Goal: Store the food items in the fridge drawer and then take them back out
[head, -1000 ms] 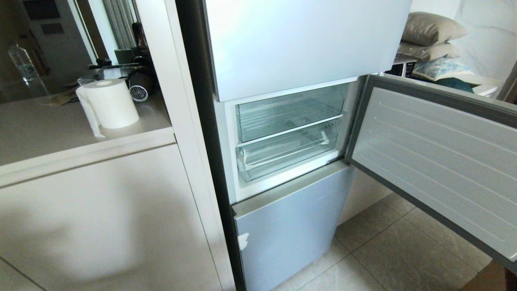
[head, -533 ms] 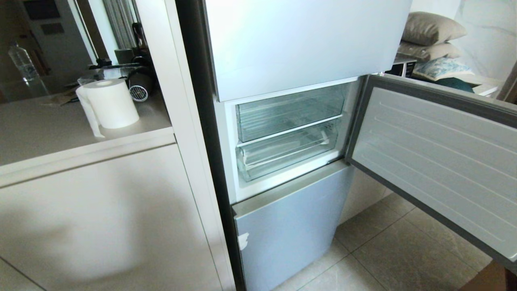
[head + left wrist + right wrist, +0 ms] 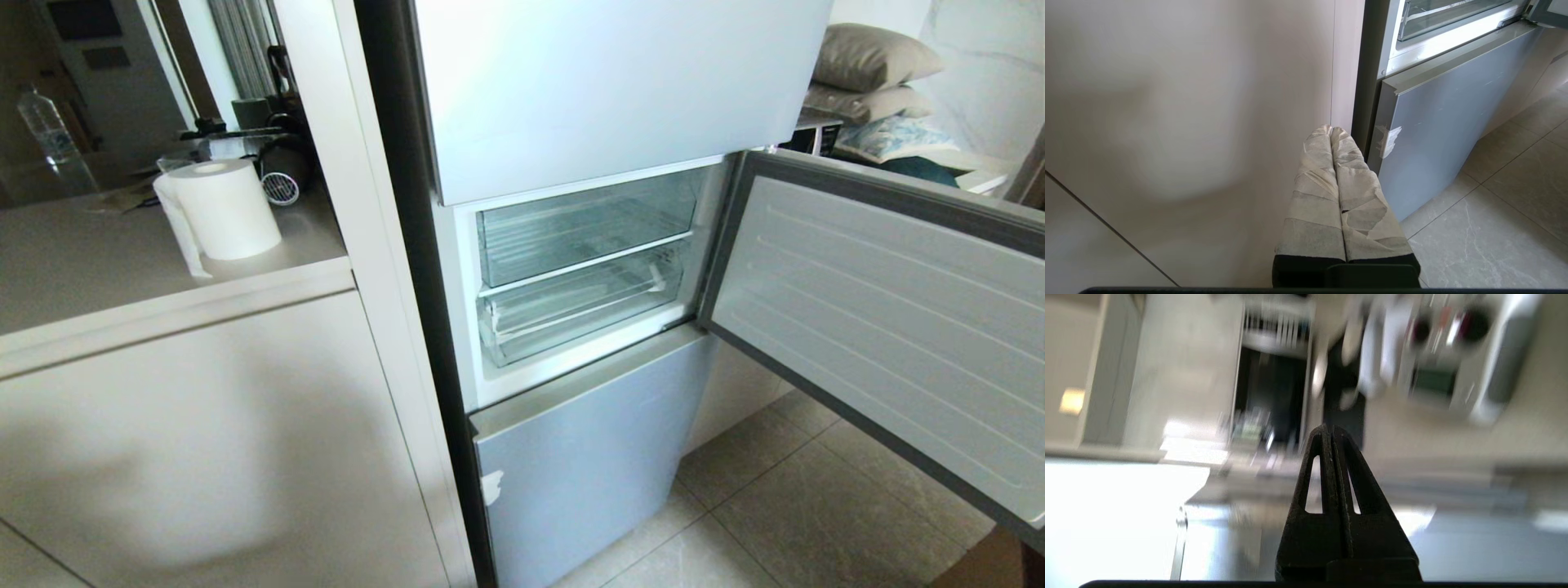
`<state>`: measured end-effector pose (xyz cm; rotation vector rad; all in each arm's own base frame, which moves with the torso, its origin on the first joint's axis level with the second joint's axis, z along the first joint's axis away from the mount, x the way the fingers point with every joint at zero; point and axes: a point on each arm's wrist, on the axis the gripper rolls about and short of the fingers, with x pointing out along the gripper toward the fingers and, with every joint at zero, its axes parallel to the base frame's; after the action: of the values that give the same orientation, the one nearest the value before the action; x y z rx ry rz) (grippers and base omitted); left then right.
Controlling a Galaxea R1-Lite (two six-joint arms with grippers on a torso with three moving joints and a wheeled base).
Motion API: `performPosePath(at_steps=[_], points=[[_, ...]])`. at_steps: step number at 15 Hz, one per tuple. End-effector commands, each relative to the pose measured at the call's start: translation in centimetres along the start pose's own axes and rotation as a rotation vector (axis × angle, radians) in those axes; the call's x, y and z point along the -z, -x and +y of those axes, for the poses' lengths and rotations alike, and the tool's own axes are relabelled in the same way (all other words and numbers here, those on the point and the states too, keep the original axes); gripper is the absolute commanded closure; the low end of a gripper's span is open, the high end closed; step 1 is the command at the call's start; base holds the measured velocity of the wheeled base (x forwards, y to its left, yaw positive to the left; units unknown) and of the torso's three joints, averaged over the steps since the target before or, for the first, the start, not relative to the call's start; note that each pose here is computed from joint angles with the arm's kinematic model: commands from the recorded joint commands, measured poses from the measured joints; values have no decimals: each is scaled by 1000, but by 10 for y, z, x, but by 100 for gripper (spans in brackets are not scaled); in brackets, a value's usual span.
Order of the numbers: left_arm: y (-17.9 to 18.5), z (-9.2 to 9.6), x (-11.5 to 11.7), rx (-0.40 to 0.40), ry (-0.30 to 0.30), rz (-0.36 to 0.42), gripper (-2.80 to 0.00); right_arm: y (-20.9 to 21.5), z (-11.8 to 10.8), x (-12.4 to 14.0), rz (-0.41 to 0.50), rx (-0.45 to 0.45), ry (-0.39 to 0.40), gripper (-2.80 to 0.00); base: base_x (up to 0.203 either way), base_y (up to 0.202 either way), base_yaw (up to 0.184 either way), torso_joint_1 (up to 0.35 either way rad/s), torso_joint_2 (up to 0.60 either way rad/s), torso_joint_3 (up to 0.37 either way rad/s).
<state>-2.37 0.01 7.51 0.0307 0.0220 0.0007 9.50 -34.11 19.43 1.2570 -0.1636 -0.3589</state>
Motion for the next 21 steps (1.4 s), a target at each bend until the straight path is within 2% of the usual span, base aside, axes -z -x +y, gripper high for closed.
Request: performPosePath(at_steps=[1,4,7,10,12,14,15,17,18,19,21], points=[[0,0,0,0,0,3,0,-12,-2,6,136,-16,-64,0,0,0,0,0,0,0],[0,0,0,0,0,3,0,-15,9,21,184,-20,-75,0,0,0,0,0,0,0],[0,0,0,0,0,1,0,3,32,43,204,-45,-50,0,0,0,0,0,0,0],[0,0,0,0,0,3,0,34,61,74,191,-82,17,0,0,0,0,0,0,0],[0,0,0,0,0,3,0,65,88,84,108,-128,126,0,0,0,0,0,0,0],[0,0,0,0,0,3,0,96,129,80,-44,-200,234,0,0,0,0,0,0,0],[0,0,0,0,0,3,0,104,154,76,-102,-266,215,0,0,0,0,0,0,0],[0,0,0,0,0,3,0,117,204,72,-154,-429,205,0,0,0,0,0,0,0],[0,0,0,0,0,3,0,119,211,72,-159,-454,211,0,0,0,0,0,0,0],[0,0,0,0,0,1,0,117,206,70,-164,-447,209,0,0,0,0,0,0,0],[0,0,0,0,0,3,0,102,167,75,-158,-372,200,0,0,0,0,0,0,0]])
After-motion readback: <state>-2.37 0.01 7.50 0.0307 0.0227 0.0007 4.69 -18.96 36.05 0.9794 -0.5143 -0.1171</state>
